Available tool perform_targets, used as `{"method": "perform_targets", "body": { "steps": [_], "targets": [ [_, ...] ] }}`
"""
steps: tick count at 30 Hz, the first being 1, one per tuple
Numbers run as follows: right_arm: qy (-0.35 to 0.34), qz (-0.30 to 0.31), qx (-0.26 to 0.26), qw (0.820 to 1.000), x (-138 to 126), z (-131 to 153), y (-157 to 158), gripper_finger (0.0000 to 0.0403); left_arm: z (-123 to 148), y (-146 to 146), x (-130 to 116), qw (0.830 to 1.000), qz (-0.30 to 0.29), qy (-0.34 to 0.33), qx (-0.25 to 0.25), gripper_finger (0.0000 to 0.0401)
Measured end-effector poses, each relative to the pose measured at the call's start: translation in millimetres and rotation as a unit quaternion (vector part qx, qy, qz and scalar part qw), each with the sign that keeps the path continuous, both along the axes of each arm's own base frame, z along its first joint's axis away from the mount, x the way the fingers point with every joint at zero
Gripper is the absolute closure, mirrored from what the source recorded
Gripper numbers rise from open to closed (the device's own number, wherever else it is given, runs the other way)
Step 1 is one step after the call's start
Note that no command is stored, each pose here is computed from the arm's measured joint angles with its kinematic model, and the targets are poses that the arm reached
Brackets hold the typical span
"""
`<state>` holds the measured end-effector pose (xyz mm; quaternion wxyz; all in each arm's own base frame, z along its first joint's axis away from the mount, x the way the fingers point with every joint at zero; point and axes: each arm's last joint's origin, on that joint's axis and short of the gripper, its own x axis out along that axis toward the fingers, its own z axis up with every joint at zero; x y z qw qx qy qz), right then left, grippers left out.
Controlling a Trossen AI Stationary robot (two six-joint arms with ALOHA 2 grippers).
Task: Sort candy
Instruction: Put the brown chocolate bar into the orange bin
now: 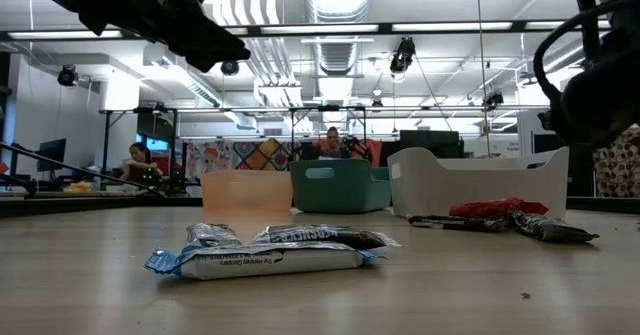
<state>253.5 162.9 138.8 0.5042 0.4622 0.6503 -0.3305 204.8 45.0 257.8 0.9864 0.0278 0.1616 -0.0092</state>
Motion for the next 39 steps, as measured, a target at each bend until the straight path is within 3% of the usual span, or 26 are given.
{"method": "perform_targets", "body": {
  "steps": [7, 12, 14, 17, 22, 26, 30, 37, 39],
  "targets": [
    [-0.036, -0.001, -0.010, 0.999, -2.1, 15.6, -3.6, 0.0344, -0.2, 0.0, 0.1, 1.000, 0.000, 0.001, 0.000, 0.0294],
    [-0.098, 0.025, -0.006, 0.995, -5.6, 40.2, -7.2, 0.0344, -0.3, 0.0, 0.3, 1.000, 0.000, 0.001, -0.002, 0.0294],
    [-0.153, 0.045, -0.023, 0.987, -5.8, 52.9, -9.7, 0.0344, -0.2, -0.4, 0.3, 1.000, -0.006, 0.000, -0.010, 0.0294],
    [-0.258, 0.071, -0.078, 0.961, -2.0, 72.9, -16.2, 0.0344, 0.5, -2.6, 0.5, 0.999, -0.040, -0.006, -0.024, 0.0294],
    [-0.386, 0.135, -0.230, 0.883, 8.2, 98.5, -33.1, 0.0344, 5.4, -6.0, 2.1, 0.994, -0.082, -0.042, -0.054, 0.0294],
    [-0.439, 0.219, -0.345, 0.800, 24.5, 110.4, -42.5, 0.0344, 2.0, -7.7, 2.3, 0.991, -0.085, -0.077, -0.062, 0.0294],
    [-0.472, 0.293, -0.420, 0.717, 47.6, 116.8, -50.3, 0.0344, -1.8, -8.1, 1.3, 0.988, -0.081, -0.102, -0.082, 0.0294],
    [-0.589, 0.384, -0.422, 0.572, 82.9, 134.0, -77.9, 0.0344, -8.5, -14.9, -0.7, 0.981, -0.094, -0.137, -0.100, 0.0292],
    [-0.605, 0.403, -0.415, 0.547, 89.6, 133.3, -88.5, 0.0344, -7.6, -19.2, -0.2, 0.979, -0.106, -0.145, -0.100, 0.0287]
  ]
}}
